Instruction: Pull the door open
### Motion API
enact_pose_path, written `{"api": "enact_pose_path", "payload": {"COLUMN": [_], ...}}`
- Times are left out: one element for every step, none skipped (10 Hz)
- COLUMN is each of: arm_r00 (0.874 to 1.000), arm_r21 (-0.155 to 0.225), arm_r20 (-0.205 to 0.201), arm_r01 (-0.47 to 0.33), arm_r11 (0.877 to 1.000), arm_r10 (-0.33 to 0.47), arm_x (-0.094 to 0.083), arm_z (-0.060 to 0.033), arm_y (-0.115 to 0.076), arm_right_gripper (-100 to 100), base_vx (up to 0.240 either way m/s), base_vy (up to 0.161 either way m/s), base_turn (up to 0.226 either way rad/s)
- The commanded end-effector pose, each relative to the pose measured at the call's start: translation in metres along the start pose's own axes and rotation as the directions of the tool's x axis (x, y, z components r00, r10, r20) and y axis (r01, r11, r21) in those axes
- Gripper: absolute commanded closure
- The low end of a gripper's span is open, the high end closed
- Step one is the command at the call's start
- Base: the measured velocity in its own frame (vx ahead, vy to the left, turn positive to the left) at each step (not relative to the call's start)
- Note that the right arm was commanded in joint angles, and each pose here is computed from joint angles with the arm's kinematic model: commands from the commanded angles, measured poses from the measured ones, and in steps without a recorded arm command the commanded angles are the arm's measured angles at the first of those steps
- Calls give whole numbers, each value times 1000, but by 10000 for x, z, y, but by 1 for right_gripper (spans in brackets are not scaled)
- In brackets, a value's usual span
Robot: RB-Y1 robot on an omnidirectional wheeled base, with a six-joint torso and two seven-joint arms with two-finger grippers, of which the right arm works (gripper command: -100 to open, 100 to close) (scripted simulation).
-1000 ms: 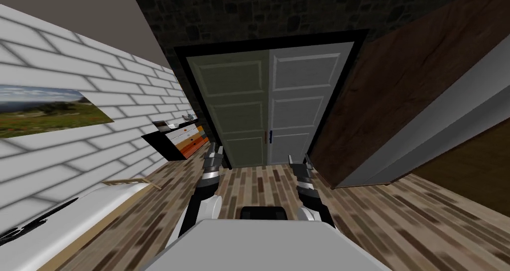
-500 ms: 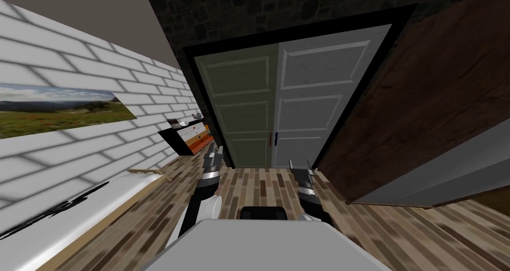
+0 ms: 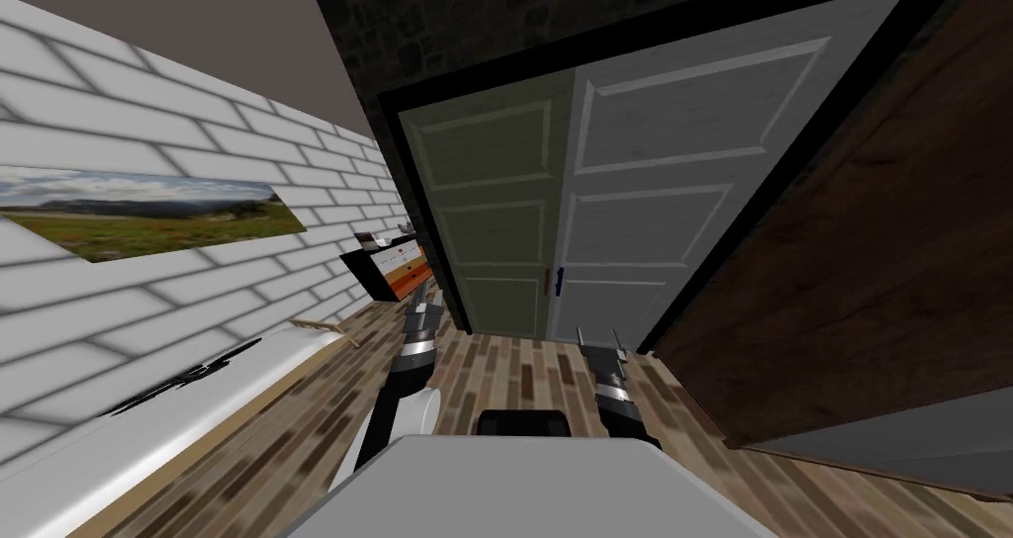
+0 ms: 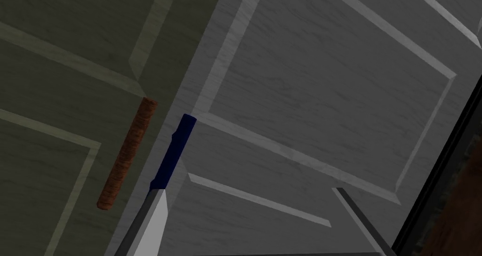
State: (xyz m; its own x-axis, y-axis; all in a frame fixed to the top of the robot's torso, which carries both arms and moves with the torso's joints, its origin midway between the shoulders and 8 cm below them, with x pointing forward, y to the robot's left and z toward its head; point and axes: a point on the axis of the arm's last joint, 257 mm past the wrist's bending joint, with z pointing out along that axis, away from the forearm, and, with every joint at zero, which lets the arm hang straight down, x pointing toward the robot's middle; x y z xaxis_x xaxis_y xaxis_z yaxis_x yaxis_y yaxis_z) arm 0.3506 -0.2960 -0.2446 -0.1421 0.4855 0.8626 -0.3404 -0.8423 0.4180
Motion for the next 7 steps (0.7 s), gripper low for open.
{"api": "enact_pose_path", "payload": {"arm_r00": [998, 996, 993, 989, 984, 979, 973], "arm_r21": [-3, -5, -8, -13, -18, -25, -33], "arm_r20": [30, 49, 68, 86, 103, 120, 137], "arm_r01": [-47, -73, -98, -121, -143, -164, -184], "arm_r11": [999, 997, 995, 993, 990, 986, 982], "arm_r10": [47, 73, 98, 121, 144, 166, 187], "arm_x": [-148, -237, -327, -410, -492, -574, -656], "arm_z": [-69, -119, -170, -219, -268, -319, -372], "arm_y": [6, 10, 17, 26, 37, 51, 66], "arm_right_gripper": [-100, -100, -100, -100, -100, -100, -100], "base_vx": [97, 101, 98, 103, 106, 100, 85], "base_vy": [-23, -16, -21, -39, -39, -31, -26], "base_turn": [169, 185, 160, 157, 156, 147, 159]}}
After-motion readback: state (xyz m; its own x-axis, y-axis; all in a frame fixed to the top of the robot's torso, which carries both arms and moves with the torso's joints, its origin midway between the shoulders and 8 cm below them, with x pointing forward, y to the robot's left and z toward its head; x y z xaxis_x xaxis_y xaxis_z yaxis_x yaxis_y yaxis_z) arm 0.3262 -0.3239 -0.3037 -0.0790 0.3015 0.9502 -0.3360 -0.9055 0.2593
